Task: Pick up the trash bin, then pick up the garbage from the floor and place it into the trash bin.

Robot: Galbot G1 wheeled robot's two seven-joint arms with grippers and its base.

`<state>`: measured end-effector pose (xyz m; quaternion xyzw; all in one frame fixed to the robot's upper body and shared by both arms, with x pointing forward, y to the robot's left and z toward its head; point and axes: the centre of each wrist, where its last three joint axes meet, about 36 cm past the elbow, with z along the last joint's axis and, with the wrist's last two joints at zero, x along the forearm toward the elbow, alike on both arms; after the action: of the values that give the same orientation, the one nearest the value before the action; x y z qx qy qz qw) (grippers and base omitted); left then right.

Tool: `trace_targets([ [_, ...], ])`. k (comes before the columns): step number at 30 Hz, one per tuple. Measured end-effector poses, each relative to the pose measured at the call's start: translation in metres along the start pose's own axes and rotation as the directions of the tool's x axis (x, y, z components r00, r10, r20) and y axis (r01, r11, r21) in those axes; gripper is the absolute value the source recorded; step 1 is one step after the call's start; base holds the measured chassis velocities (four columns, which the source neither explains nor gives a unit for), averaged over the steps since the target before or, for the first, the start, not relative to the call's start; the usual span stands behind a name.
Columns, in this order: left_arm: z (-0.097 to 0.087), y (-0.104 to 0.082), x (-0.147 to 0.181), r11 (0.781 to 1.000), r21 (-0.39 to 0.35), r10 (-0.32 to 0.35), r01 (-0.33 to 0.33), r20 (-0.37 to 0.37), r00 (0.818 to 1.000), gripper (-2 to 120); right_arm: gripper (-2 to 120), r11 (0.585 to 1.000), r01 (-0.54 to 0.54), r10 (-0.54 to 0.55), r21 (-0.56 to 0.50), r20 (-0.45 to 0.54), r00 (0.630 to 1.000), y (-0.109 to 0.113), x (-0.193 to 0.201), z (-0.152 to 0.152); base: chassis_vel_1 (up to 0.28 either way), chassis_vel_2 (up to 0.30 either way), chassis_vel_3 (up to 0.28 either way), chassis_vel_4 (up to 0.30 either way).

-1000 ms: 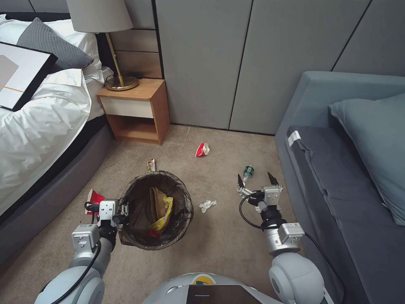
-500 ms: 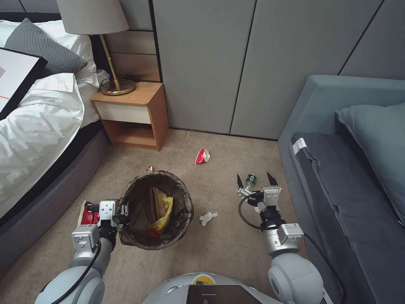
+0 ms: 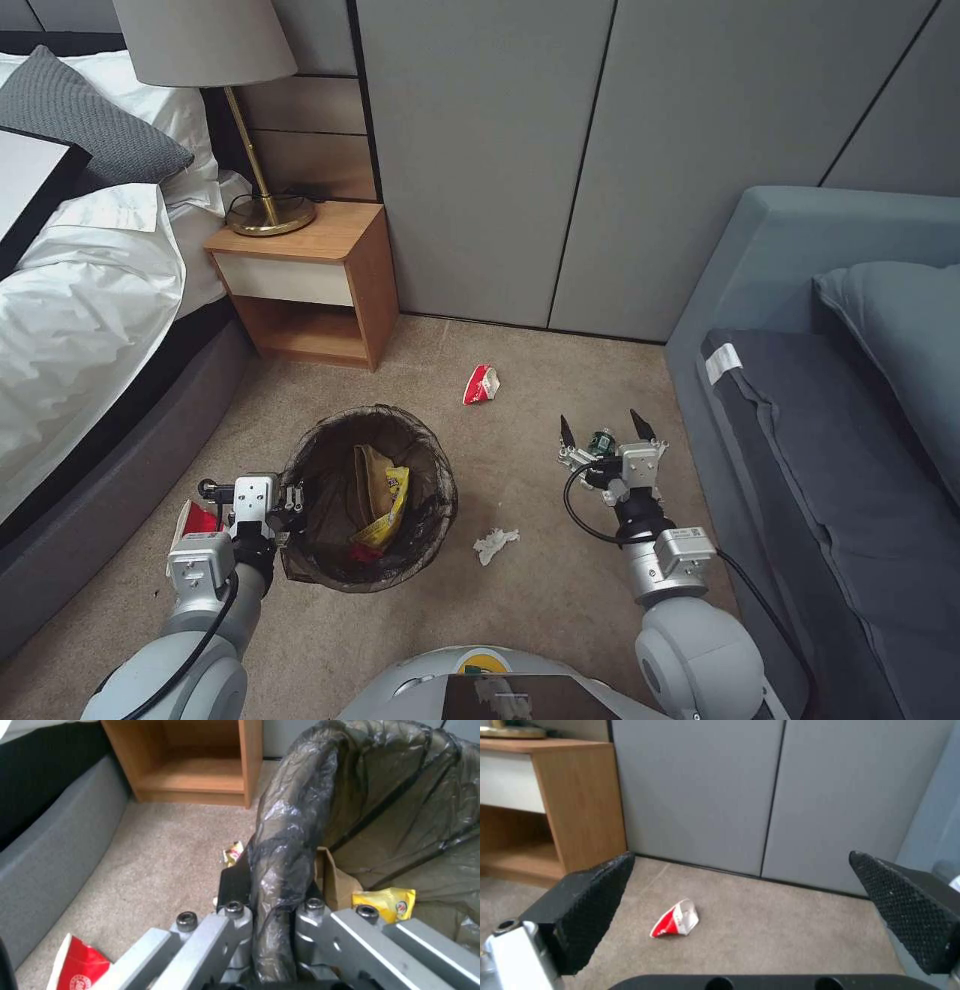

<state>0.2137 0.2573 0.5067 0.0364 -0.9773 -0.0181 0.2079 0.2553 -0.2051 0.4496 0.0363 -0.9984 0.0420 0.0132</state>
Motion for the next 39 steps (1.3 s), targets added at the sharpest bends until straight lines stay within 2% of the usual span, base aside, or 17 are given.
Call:
trace_targets([
  [2,0.0,0.001,0.0,1.0,-0.001,-0.002,0.002,-0.003,1.0,5,100,0.999,0.036,-0.036,0.01,-0.013,0.999,-0.008,-0.002,0.001,0.0,0.0,0.0,0.0],
  [4,0.0,0.003,0.0,1.0,-0.004,-0.005,0.005,-0.008,1.0,5,100,0.993,0.113,-0.111,0.028,-0.053,0.992,-0.027,-0.006,0.004,0.0,0.0,0.0,0.0],
  [5,0.0,0.003,0.0,1.0,-0.004,-0.005,0.005,-0.008,1.0,5,100,0.993,0.113,-0.111,0.028,-0.053,0.992,-0.027,-0.006,0.004,0.0,0.0,0.0,0.0],
  [8,0.0,0.003,0.001,1.0,-0.004,-0.008,0.008,-0.013,1.0,5,100,0.976,0.2,-0.192,0.081,-0.096,0.977,-0.052,-0.018,0.01,0.0,0.0,0.0,0.0],
  [13,0.001,0.003,0.001,1.0,0.0,-0.014,0.014,-0.021,1.0,5,100,0.948,0.286,-0.268,0.139,-0.134,0.954,-0.073,-0.037,0.015,0.0,0.0,0.0,0.0],
  [18,0.002,0.003,0.002,1.0,0.001,-0.016,0.016,-0.032,0.999,5,100,0.928,0.355,-0.332,0.116,-0.181,0.926,-0.083,-0.053,0.023,0.0,0.0,0.0,0.0],
  [20,0.003,0.002,0.003,1.0,-0.001,-0.017,0.017,-0.039,0.999,5,100,0.912,0.397,-0.37,0.103,-0.209,0.905,-0.088,-0.06,0.028,0.0,0.0,0.0,0.0],
  [21,0.004,0.002,0.003,1.0,-0.004,-0.017,0.017,-0.046,0.999,5,100,0.895,0.436,-0.405,0.094,-0.239,0.882,-0.092,-0.066,0.036,0.0,0.0,0.0,0.0],
  [22,0.004,0.002,0.003,1.0,-0.004,-0.017,0.017,-0.046,0.999,5,100,0.895,0.436,-0.405,0.094,-0.239,0.882,-0.092,-0.066,0.036,0.0,0.0,0.0,0.0],
  [25,0.006,0.0,0.005,1.0,-0.009,-0.019,0.019,-0.055,0.998,5,100,0.857,0.509,-0.466,0.074,-0.308,0.829,-0.095,-0.076,0.058,0.0,0.0,0.0,0.0],
  [26,0.006,0.0,0.005,1.0,-0.009,-0.019,0.019,-0.055,0.998,5,100,0.857,0.509,-0.466,0.074,-0.308,0.829,-0.095,-0.076,0.058,0.0,0.0,0.0,0.0],
  [28,0.007,-0.001,0.005,1.0,-0.011,-0.021,0.021,-0.058,0.998,5,100,0.834,0.548,-0.495,0.065,-0.349,0.796,-0.093,-0.084,0.074,0.0,0.0,0.0,0.0],
  [29,0.007,-0.001,0.005,1.0,-0.011,-0.021,0.021,-0.058,0.998,5,100,0.834,0.548,-0.495,0.065,-0.349,0.796,-0.093,-0.084,0.074,0.0,0.0,0.0,0.0],
  [33,0.008,-0.001,0.006,1.0,-0.013,-0.029,0.028,-0.062,0.998,5,100,0.789,0.614,-0.542,0.039,-0.428,0.723,-0.098,-0.099,0.097,0.0,0.0,0.0,0.0],
  [37,0.008,-0.001,0.006,0.999,-0.012,-0.031,0.03,-0.063,0.998,5,100,0.776,0.63,-0.548,0.027,-0.464,0.696,-0.101,-0.105,0.105,0.0,0.0,0.0,0.0],
  [39,0.008,-0.002,0.006,1.0,-0.011,-0.029,0.029,-0.064,0.998,5,100,0.777,0.629,-0.548,-0.011,-0.503,0.668,-0.099,-0.108,0.109,0.0,0.0,0.0,0.0],
])
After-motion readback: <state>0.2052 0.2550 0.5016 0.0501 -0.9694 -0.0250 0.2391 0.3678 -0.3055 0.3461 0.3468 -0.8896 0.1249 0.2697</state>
